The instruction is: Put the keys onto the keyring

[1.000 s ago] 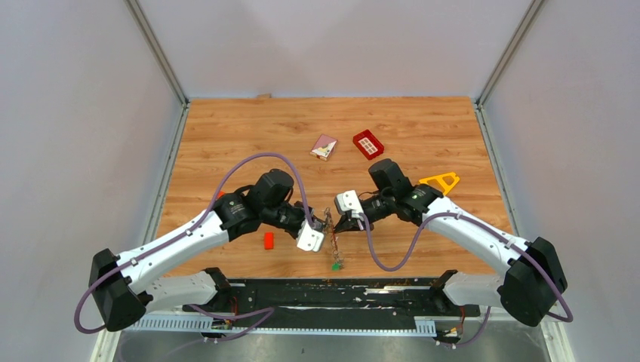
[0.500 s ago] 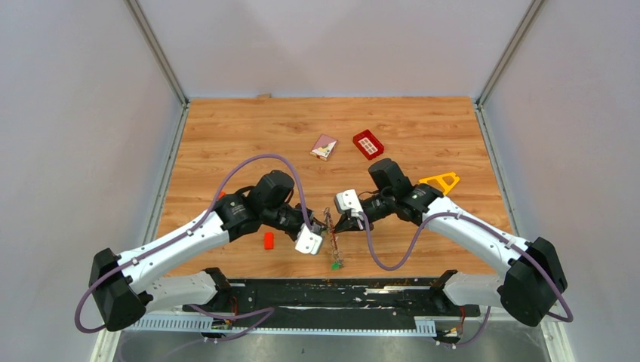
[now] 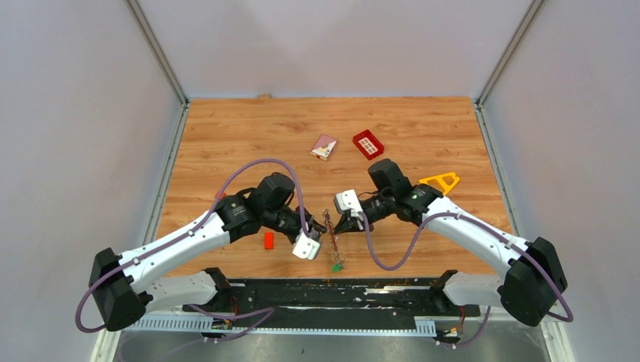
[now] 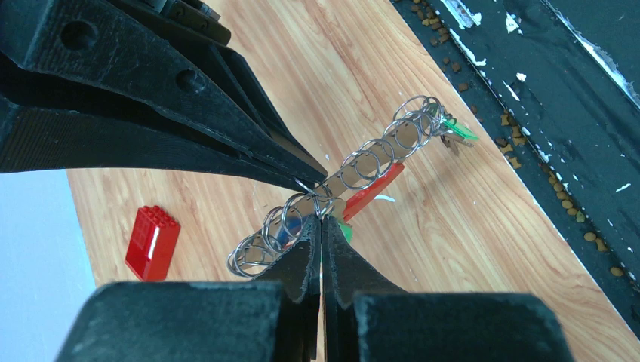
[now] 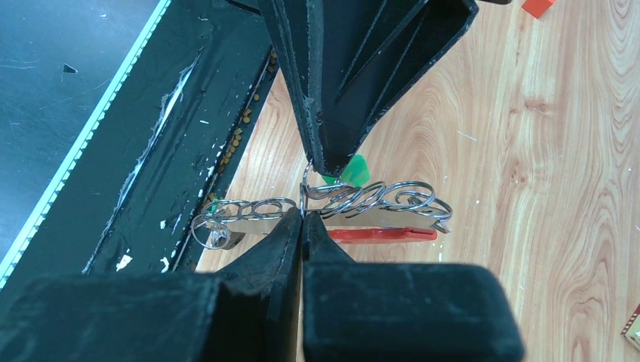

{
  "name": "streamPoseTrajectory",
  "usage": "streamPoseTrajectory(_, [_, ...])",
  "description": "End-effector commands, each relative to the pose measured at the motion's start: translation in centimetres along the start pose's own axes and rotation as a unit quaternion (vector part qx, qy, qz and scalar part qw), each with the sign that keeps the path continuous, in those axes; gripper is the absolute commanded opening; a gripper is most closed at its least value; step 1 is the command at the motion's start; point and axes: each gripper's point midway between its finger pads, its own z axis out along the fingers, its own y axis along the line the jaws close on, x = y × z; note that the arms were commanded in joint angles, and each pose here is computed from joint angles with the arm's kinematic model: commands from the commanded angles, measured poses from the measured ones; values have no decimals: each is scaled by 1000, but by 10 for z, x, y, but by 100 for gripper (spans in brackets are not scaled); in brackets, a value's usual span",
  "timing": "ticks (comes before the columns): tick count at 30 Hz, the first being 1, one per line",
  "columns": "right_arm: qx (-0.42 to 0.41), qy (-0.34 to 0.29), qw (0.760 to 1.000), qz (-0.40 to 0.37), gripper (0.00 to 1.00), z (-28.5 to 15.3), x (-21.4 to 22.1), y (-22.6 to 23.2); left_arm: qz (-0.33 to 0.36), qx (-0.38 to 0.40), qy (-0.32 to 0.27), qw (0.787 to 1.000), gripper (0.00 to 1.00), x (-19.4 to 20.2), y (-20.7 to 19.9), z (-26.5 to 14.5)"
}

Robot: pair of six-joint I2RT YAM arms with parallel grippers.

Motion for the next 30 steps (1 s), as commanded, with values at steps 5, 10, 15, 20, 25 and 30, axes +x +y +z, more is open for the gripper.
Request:
streamPoseTrajectory(5, [10,-36,999,-29,0,-6,-30,-14,28,21,-28,999,0,-11,-12,0])
streamPoseTrajectory(10, [21,-33,999,-16,0,-9,-29,-20,40,25,-30,998,0,-11,-15,-1])
streamPoseTrajectory(15, [27,-32,999,-4,0,-10,-29,-24,51,27,-31,998,0,-11,-17,-1])
streamPoseTrajectory(20, [31,-33,999,4,0,-11,-29,-26,57,28,-32,997,0,-10,-19,0])
streamPoseTrajectory(25, [34,-36,999,16,0,-12,-28,-29,66,30,-30,997,0,-8,-21,0])
streamPoseTrajectory(30, [34,-39,998,28,0,-12,-28,-32,70,31,-28,997,0,-6,-22,1])
